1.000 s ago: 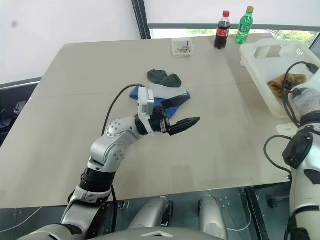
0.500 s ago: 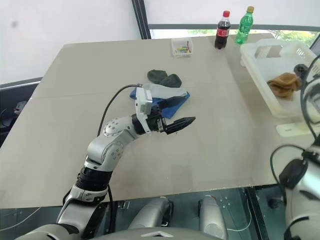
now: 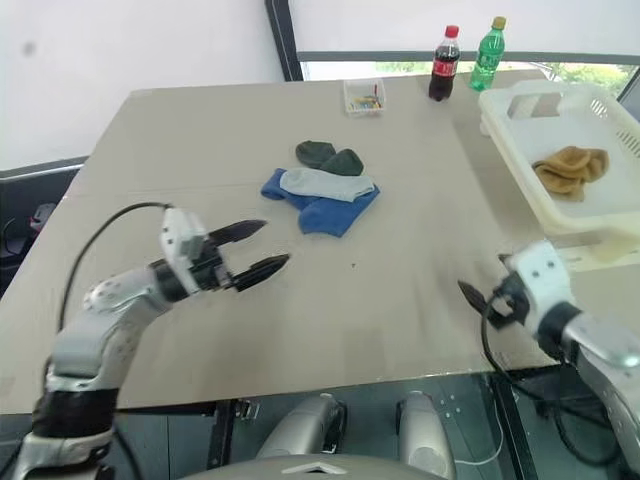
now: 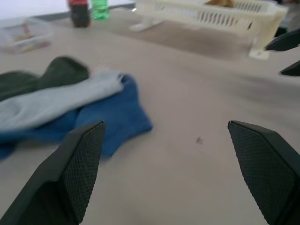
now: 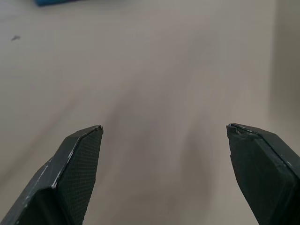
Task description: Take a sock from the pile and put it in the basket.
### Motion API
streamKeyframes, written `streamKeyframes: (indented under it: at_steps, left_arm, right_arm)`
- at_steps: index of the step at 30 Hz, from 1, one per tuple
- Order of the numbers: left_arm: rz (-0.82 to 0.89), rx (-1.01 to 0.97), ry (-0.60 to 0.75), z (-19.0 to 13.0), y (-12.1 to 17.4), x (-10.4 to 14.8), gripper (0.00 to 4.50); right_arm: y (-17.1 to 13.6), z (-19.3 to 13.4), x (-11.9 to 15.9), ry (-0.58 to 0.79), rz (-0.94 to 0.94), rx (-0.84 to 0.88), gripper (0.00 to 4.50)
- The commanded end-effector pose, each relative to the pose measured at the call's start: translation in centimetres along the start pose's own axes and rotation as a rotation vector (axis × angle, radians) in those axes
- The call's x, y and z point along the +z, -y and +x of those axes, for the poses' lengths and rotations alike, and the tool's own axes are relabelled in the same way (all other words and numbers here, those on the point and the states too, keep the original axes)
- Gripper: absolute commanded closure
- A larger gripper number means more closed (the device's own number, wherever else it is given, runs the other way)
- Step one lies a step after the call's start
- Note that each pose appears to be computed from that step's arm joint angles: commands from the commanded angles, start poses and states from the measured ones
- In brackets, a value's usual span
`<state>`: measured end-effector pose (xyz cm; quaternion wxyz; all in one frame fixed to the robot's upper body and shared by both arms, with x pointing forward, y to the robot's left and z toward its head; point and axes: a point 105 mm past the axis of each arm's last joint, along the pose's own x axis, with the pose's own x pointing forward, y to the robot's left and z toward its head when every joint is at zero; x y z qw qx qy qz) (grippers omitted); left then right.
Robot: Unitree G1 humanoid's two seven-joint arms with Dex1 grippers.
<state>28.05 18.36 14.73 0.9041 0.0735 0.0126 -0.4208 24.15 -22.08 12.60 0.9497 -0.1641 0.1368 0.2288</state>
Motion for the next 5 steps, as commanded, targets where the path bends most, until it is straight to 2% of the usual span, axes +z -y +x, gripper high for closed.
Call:
streamKeyframes:
  at_steps: [1,5]
  left_arm:
    - [0.031,0.044,0.007,-2.31,-0.47,1.2,0.0]
    - [0.031,0.056,-0.02,-3.2,-0.53,1.08,0.0]
  right_arm:
    - [0.48,-1.43,1.5,0.069,-0.053,-0.015,0.11]
    - [0.81,-1.62,1.19,0.073,-0.065,-0.022,0.11]
